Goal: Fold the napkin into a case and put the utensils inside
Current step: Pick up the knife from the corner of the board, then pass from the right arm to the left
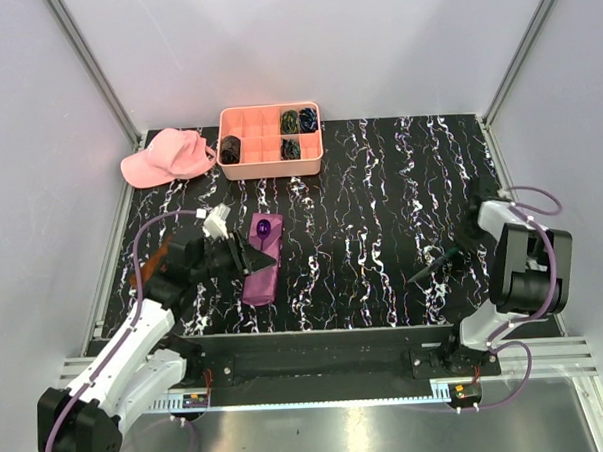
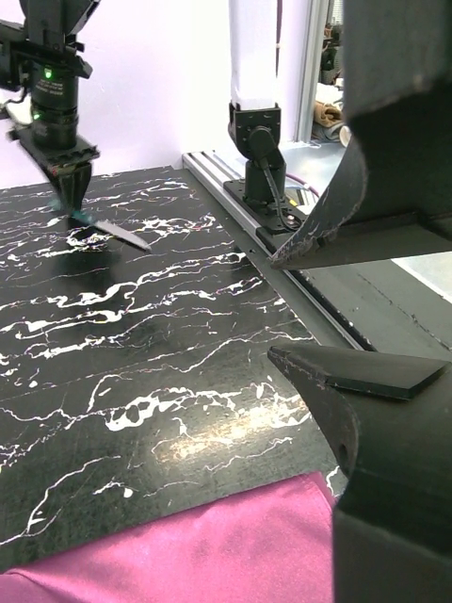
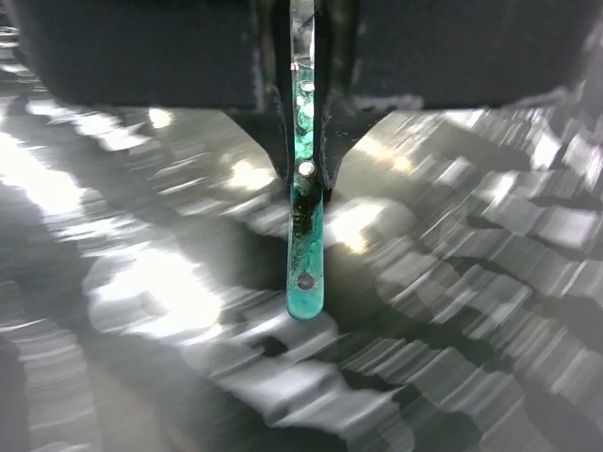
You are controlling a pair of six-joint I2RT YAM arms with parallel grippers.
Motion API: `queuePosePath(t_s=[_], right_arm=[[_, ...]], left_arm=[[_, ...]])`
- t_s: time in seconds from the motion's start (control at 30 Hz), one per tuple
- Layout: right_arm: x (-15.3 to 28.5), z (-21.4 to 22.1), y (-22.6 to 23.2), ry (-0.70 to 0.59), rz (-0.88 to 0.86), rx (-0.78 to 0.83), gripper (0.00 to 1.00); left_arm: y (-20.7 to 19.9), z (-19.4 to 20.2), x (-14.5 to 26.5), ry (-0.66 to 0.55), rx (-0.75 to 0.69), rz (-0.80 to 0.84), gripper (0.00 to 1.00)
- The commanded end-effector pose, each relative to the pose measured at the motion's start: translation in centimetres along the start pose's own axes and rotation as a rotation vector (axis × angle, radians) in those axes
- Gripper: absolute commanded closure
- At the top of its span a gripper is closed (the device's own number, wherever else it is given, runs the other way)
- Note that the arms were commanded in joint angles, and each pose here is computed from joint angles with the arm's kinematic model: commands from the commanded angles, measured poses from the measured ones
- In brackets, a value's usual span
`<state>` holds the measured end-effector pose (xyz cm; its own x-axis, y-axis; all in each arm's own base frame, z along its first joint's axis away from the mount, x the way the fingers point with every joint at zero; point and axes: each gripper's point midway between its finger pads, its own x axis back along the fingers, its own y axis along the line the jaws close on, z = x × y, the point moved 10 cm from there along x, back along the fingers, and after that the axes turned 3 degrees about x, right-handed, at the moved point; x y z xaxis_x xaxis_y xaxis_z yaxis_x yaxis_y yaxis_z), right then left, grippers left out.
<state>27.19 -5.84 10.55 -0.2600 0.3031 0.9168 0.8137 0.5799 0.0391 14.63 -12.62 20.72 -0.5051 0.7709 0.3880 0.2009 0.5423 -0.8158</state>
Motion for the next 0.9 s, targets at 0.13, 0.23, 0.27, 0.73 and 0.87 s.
queuePosePath(t_s=[0.13,0.23,0.27,0.73,0.87], right_arm=[[7.0,4.0,9.7,-0.162,-0.386,0.49,1.0],[12.0,5.1,12.6,-0.263,-0.78,0.746,1.0],[13.5,5.1,12.8,-0.307,-0.893,0.84,1.0],[24.7,15.1,14.2,-0.144,-1.854,1.527,1.0],[25.4,16.2,13.5,-0.129,-1.908,1.603,1.0]], left_arm=[[-3.3,-2.5,0.0,0.015,-0.061,0.099,0.56],[-4.4,-3.2,-0.2,0.047,-0.092,0.192,0.53],[-4.9,-3.8,-0.6,0.048,-0.113,0.226,0.52],[-8.4,-7.5,-2.7,0.107,-0.071,0.399,0.42],[-7.8,-7.3,-2.9,0.185,-0.079,0.357,0.41]])
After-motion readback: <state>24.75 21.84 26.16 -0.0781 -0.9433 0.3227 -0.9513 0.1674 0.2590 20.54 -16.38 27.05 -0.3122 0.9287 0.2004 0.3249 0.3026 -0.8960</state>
